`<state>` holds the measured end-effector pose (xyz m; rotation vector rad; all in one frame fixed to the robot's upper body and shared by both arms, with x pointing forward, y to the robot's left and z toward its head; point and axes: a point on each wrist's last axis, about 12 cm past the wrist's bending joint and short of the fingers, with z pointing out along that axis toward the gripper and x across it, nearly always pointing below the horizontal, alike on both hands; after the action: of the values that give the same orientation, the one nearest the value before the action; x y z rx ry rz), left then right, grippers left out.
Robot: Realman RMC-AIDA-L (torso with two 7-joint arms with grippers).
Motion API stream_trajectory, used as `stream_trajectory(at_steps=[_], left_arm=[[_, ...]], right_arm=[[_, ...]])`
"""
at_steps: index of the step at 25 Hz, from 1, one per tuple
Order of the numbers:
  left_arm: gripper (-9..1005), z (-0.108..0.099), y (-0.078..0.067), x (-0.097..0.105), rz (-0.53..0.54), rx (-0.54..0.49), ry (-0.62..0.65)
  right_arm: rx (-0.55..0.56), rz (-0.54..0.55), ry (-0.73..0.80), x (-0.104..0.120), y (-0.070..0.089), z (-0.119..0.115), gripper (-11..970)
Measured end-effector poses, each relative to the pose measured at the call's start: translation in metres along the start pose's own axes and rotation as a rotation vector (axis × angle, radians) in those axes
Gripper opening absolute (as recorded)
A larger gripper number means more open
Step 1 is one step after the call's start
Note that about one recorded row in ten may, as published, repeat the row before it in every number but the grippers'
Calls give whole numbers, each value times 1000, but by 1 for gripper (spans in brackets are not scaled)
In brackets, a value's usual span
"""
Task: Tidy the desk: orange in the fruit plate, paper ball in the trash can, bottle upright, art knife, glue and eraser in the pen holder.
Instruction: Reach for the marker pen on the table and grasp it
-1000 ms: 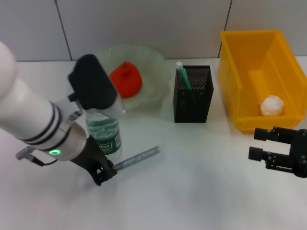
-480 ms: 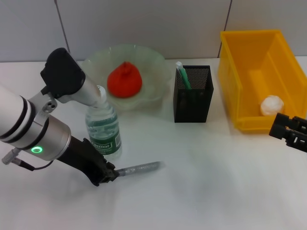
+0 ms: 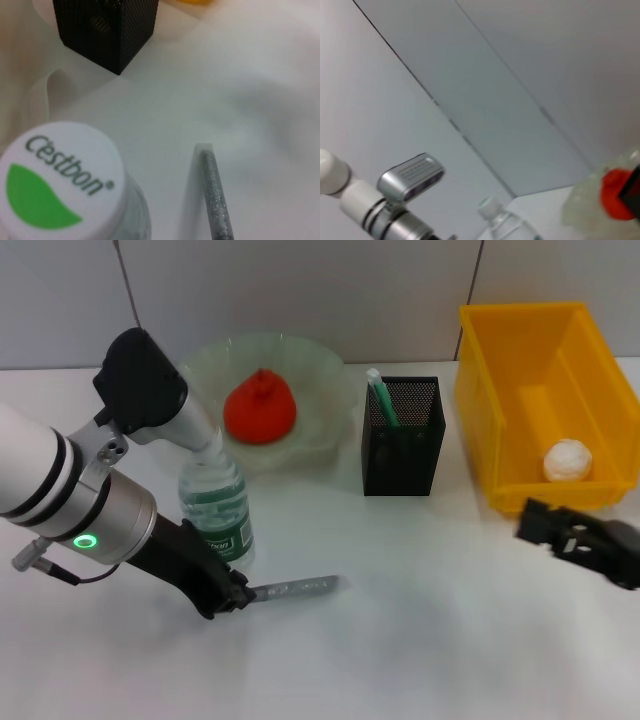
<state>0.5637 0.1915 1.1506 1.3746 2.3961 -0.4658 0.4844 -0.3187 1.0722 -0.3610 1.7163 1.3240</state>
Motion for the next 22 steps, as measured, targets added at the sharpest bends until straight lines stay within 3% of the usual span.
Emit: stream_trajectory(at_steps=[2, 6, 9, 18, 22], left_arm=[[142, 0, 0, -2, 3, 0, 2], [141, -2, -1, -6, 11, -2, 5], [140, -5, -2, -8, 24, -10, -2], [137, -16, -7, -16, 69, -30, -17], [137, -9, -10, -16, 104, -46, 35]], right_arm=[[-10, 112, 34, 6, -3, 18, 670], [-3, 233, 100, 9, -6, 34, 670], [-3, 267, 115, 8, -6, 36, 670], [4, 250, 131, 4, -6, 27, 670], [18, 240, 122, 2, -7, 19, 670]])
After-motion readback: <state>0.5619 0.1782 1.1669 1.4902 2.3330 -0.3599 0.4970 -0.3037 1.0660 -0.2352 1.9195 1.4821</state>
